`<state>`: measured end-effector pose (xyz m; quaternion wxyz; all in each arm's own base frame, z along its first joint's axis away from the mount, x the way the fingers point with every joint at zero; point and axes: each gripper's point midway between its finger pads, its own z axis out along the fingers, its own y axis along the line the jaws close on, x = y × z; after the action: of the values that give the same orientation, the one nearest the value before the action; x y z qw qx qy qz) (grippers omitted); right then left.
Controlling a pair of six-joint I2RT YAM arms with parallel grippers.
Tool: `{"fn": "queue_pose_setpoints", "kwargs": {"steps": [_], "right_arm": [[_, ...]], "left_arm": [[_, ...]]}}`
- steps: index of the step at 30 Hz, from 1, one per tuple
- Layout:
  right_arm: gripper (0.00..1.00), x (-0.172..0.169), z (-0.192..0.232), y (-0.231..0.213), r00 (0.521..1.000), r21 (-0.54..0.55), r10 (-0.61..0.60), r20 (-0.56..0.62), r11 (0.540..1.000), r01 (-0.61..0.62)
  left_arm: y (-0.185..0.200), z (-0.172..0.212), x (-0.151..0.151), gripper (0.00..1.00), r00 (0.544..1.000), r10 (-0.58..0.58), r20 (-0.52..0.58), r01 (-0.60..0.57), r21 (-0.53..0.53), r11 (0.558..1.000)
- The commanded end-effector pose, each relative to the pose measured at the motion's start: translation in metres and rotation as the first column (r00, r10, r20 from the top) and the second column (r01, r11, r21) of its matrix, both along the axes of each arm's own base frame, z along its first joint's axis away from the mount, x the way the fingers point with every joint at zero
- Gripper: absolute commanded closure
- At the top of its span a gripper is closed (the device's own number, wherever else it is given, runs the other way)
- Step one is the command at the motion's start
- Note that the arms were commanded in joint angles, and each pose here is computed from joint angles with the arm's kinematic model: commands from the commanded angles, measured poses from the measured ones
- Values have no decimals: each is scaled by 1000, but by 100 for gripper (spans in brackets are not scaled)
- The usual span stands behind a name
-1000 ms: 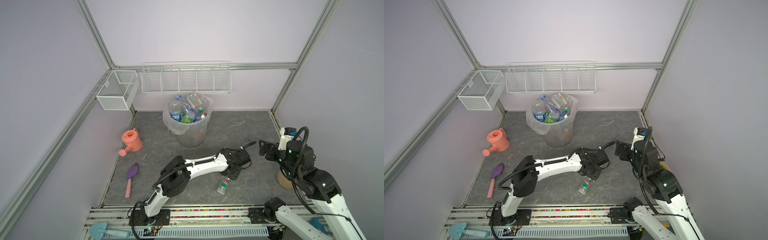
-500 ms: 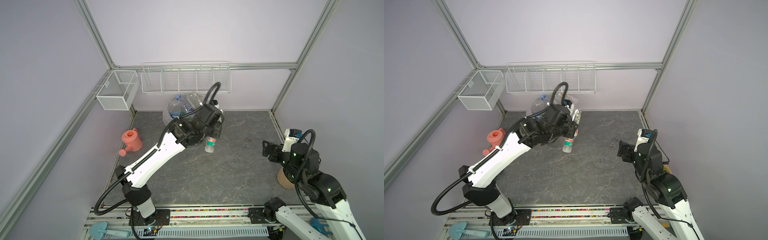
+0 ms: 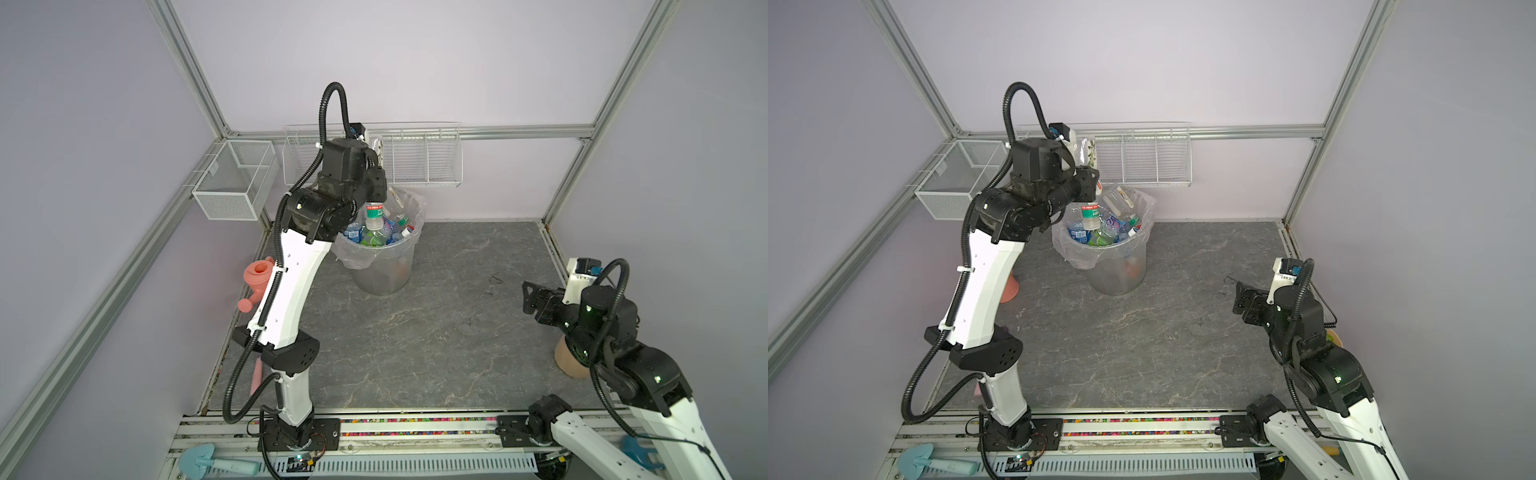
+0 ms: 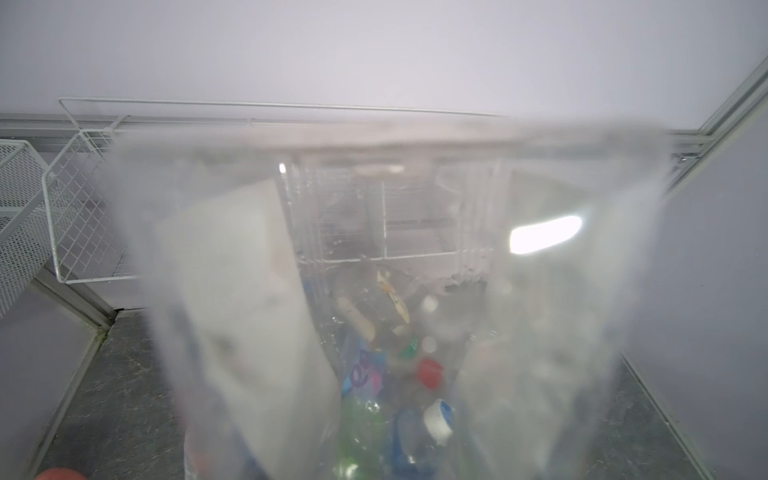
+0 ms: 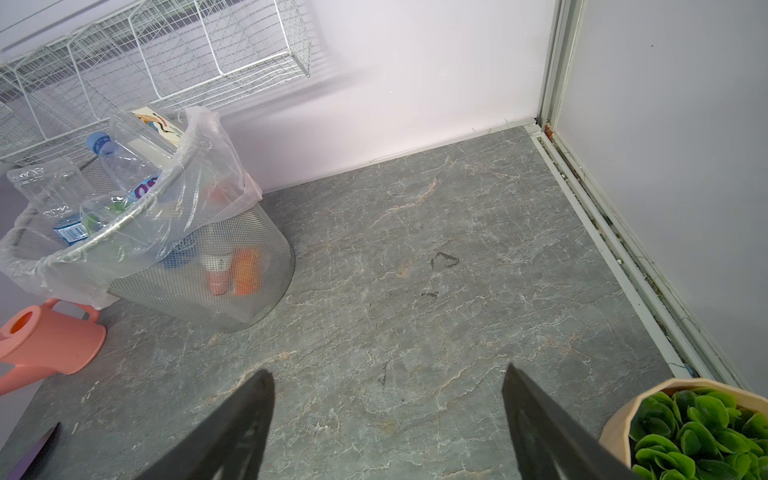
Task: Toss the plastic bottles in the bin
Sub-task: 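Lift the clear bottle with the left gripper up over the bin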
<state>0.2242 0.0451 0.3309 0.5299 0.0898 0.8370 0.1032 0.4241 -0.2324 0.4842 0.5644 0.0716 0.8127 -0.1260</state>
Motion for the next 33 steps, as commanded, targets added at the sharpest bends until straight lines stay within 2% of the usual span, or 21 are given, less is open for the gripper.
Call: {"fn": "queue_pose_setpoints", "kwargs": {"steps": [1, 9, 24, 33], "right_arm": [[12, 2, -4, 3, 1000, 23, 0, -10, 1000, 0], [11, 1, -4, 3, 1000, 24, 6, -10, 1000, -5], [11, 0, -22, 7, 999, 40, 20, -44, 999, -18], [11, -4, -28, 6, 998, 42, 20, -54, 999, -18]], "left_arm": [[-11, -12, 14, 79, 999, -39, -2, 39, 39, 998], [-23, -11, 33, 79, 998, -40, 46, 40, 18, 999], [-26, 27, 33, 79, 984, -44, 173, 57, -71, 996], [-38, 4, 48, 79, 987, -53, 150, 65, -76, 995]]}}
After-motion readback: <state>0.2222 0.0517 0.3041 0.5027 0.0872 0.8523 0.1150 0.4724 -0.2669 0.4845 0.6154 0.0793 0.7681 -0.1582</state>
